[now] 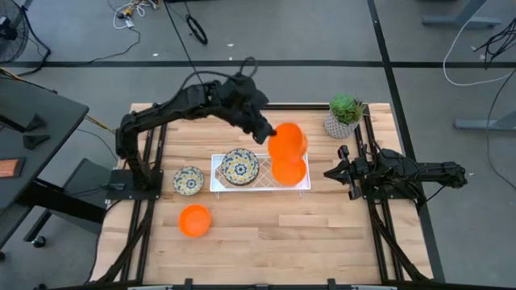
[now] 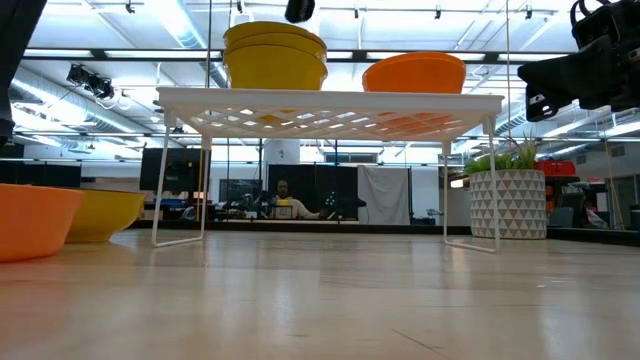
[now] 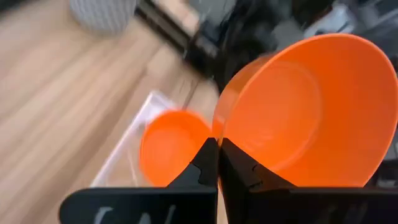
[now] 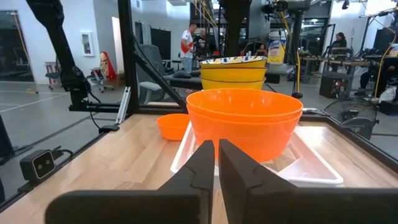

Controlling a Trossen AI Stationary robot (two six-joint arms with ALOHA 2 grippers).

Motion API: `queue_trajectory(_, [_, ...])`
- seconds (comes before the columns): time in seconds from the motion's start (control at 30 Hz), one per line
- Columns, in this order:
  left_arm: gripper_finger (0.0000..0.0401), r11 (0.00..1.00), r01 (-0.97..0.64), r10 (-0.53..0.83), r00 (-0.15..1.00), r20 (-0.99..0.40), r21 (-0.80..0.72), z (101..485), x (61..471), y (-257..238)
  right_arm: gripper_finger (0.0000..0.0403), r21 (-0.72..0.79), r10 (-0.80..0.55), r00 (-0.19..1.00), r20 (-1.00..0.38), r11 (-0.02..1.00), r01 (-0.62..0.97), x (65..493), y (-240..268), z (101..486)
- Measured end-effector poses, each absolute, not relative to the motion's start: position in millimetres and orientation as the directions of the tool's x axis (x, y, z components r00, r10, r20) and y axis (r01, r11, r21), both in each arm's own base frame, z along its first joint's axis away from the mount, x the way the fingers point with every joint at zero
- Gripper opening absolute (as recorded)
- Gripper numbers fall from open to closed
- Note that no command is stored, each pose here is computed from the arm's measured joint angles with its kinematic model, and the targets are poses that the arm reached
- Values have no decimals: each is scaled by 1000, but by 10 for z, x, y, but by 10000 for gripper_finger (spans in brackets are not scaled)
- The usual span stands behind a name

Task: Pick & Place Mini bowls
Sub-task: Stack the orange bowl on the orange bowl on the shelf

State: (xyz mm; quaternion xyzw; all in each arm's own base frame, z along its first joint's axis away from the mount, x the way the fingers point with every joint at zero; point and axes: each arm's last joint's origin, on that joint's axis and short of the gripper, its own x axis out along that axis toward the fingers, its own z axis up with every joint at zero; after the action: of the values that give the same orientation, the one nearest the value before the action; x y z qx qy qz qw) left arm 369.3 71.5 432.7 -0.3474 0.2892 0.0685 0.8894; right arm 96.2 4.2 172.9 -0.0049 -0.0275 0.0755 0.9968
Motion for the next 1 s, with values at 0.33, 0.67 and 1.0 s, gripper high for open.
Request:
queue_trajectory(0.33, [2,757,-345,-172,714,-679,-555,3926,3947,652,27,-14,151,987,54,989,-150,962,42,1729])
queue_trajectory(0.67, [2,791,-332,-211,641,-738,-515,3634,4113,676,27,-14,150,987,54,989,-150,962,42,1729])
queue_trajectory(1.0, [2,823,-336,-175,617,-767,-458,3510,4180,713,27,-14,150,987,54,989,-150,962,42,1729])
